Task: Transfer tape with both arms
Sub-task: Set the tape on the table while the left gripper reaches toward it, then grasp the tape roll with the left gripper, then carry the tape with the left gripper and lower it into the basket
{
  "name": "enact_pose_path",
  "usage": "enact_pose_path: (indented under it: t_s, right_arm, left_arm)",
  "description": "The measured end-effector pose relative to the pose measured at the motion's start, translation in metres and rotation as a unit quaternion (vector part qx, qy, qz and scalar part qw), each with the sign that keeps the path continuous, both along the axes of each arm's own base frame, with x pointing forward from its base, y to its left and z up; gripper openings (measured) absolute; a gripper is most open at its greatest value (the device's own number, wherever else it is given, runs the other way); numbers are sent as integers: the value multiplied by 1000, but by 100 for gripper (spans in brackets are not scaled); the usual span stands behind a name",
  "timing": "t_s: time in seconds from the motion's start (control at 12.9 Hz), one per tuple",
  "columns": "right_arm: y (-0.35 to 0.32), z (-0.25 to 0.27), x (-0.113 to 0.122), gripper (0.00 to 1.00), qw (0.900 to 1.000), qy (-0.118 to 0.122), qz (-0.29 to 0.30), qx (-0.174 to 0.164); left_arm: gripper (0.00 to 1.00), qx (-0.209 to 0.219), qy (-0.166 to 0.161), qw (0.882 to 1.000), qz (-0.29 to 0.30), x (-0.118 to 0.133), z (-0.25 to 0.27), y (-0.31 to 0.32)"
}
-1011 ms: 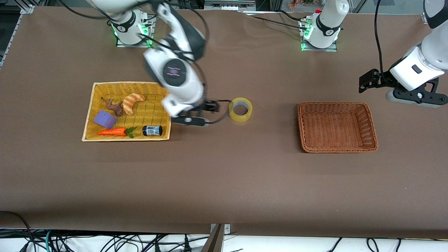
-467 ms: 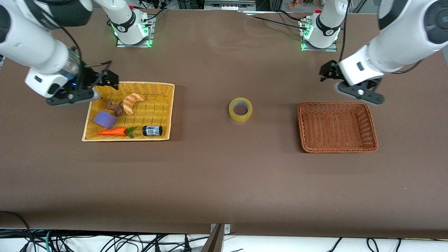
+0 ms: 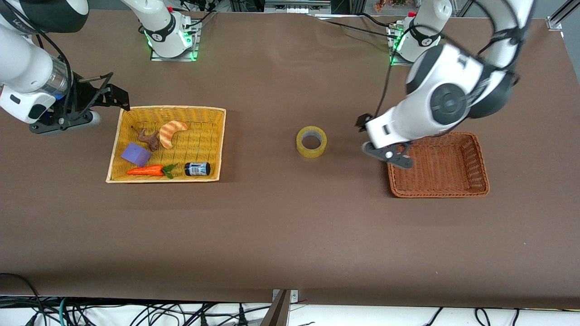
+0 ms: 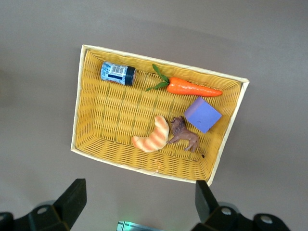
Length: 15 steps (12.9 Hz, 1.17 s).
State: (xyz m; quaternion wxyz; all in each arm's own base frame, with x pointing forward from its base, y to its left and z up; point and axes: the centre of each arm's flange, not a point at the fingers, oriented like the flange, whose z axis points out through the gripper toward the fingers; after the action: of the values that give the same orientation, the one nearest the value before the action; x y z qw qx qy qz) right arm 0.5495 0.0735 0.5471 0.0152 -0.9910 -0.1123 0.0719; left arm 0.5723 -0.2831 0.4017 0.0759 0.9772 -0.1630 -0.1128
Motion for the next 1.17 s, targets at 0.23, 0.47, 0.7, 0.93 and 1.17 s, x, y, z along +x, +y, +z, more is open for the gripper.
enact_pose_path:
  t_s: [0.23,0.47,0.7,0.93,1.17]
  right_arm:
    - [0,5,-2,100,1000,-5,0,0]
    - [-1,5,-2,100,1000,-6,0,0]
    - [-1,5,-1,100,1000,-8,0,-2]
    - [-2,5,-1,100,1000,-8,0,-4]
    - [-3,5,-1,100,1000,-9,1,-8]
  left_arm:
    - [100,12,-18,1000,-8,-14,-70,-70]
    - [100,14,0,1000,-11,-22,-119,-88]
    - [100,23,-15,999,-33,-36,-164,-102]
    - [100,24,-27,999,-33,-60,-191,-116]
    - [96,47,-53,995,-66,-73,-204,-125]
